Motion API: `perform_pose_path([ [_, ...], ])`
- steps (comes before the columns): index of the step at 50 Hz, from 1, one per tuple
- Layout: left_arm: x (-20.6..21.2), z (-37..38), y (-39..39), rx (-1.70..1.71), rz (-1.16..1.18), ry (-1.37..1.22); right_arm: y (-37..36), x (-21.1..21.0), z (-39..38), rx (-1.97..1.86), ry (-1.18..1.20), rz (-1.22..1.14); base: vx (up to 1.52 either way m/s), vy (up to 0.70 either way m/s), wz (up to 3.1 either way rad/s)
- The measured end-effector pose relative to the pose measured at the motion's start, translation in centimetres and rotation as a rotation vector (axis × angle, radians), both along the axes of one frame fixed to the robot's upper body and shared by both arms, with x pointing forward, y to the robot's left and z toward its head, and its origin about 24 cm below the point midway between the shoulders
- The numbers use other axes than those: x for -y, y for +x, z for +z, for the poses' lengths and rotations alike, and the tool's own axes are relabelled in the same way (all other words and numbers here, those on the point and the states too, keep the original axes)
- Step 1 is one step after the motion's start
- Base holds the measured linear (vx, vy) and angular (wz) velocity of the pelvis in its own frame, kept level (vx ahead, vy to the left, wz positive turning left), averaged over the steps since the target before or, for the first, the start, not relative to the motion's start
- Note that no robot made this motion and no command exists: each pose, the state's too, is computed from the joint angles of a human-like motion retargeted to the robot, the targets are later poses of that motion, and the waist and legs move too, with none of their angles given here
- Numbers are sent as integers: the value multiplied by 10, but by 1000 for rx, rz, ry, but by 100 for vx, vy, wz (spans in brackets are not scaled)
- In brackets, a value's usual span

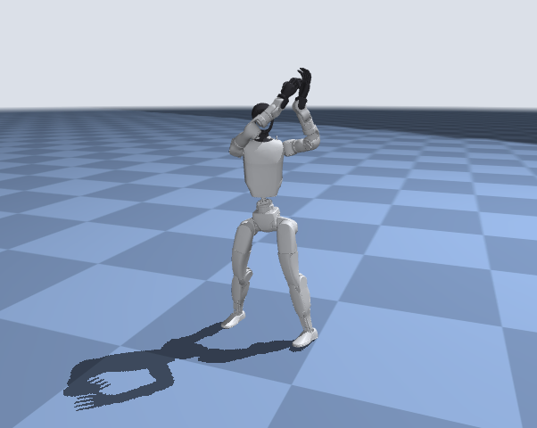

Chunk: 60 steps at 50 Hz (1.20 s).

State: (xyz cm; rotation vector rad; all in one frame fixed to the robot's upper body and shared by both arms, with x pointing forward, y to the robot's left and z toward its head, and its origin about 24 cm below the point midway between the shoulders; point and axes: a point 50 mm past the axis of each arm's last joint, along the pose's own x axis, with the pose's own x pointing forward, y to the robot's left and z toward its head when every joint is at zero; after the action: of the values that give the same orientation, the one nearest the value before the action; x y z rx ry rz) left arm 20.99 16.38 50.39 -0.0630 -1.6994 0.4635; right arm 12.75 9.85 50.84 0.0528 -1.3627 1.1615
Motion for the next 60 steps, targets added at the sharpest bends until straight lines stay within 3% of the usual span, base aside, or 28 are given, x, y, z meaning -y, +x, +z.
perform_pose_path([
  [9, -7, -55, 48, -274, -47, 117, 69, 34, -31, -75, 43, -218, -11, -10, 21],
  [16, -4, -177, 103, -731, -338, 121, 156, 72, -126, -360, 65, -468, -25, -1, 35],
  [26, 46, -366, 117, -1256, -983, -404, 203, 115, -313, -954, 18, -708, -25, 13, 62],
  [39, 93, -485, 64, -1650, -1073, -817, 170, 128, -445, -1441, 23, -962, 4, 42, 49],
  [44, 70, -459, 79, -1617, -1140, -723, 181, 112, -417, -1345, 47, -982, 44, 68, 55],
  [50, 35, -349, 98, -1407, -1097, -271, 186, 77, -303, -1021, 114, -729, 50, 67, 105],
  [54, 27, -265, 86, -1140, -929, 129, 156, 57, -210, -595, 128, -601, 56, 65, 82],
  [60, 21, -145, 53, -702, -490, 583, 81, 37, -103, 82, 165, -563, 66, 60, 108],
])
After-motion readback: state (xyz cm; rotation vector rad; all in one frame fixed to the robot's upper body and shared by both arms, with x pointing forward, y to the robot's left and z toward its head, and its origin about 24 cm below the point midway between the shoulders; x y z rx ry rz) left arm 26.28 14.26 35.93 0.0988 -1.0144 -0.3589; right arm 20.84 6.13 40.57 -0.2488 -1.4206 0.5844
